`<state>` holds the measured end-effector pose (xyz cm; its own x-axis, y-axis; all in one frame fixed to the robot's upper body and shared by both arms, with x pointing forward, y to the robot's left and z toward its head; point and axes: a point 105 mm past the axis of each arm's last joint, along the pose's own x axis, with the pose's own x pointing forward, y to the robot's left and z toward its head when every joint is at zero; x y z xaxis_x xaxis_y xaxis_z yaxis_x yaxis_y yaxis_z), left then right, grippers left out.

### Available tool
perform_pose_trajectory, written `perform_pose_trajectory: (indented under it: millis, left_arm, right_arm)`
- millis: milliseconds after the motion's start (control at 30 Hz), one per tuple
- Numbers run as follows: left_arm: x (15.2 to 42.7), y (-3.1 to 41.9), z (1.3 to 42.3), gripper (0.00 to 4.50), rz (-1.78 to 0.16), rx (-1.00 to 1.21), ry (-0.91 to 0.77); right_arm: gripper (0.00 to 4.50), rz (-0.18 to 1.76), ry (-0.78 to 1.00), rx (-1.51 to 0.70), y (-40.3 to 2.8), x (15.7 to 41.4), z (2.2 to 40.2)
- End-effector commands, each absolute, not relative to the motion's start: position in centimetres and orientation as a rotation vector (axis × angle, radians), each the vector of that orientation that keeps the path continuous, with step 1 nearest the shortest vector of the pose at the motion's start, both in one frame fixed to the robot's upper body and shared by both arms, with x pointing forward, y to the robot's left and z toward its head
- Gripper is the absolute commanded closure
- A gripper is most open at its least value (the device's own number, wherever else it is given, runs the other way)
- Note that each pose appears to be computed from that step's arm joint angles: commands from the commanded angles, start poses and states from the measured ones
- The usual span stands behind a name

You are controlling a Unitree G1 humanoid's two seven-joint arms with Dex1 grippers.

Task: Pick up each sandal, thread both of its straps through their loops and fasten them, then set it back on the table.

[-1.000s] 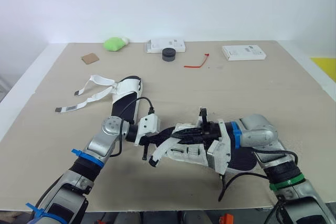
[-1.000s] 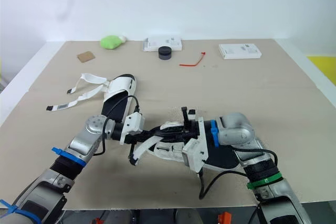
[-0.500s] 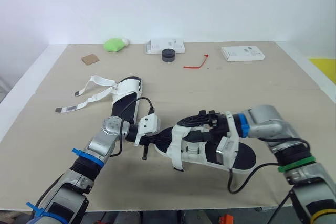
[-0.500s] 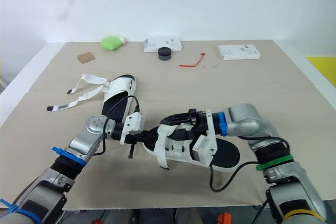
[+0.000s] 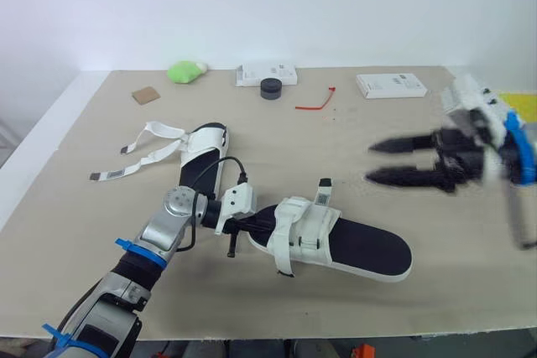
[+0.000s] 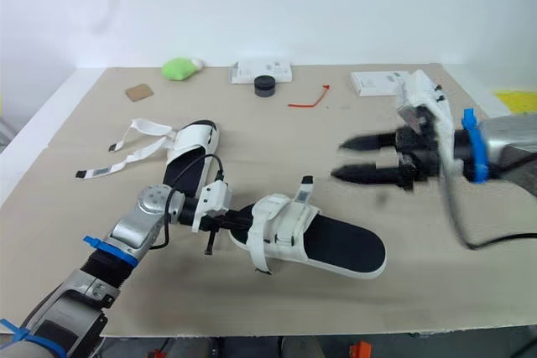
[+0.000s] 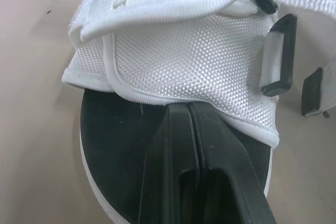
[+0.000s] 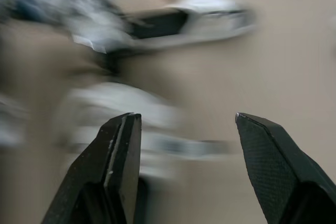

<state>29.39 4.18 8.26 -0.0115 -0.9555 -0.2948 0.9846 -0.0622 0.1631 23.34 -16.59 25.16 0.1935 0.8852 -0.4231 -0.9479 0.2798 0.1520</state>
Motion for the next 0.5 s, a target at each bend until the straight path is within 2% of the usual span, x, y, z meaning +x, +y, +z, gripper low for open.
perform_pose_trajectory:
  millis: [33,167,267,400,500]
  left_arm:
    - [28.1,5.1,3.6,4.50,-1.574,0.345,0.332]
    - [27.9,5.1,3.6,4.50,-1.572,0.340,0.335]
    - [27.8,5.1,3.6,4.50,-1.570,0.336,0.336]
    - [27.8,4.9,3.6,4.50,-1.569,0.331,0.335]
    - [27.8,4.9,3.7,4.50,-1.572,0.328,0.335]
  right_arm:
    - [1.40,1.511,0.731,0.123,-13.1,16.8,23.6]
    - [1.40,1.360,0.803,0.201,-11.6,16.2,19.7]
    - [1.40,1.216,0.824,0.246,-10.7,17.0,17.1]
    - [1.40,0.996,0.775,0.111,-10.5,19.8,13.3]
    - [1.40,0.966,0.772,0.073,-10.0,20.0,12.1]
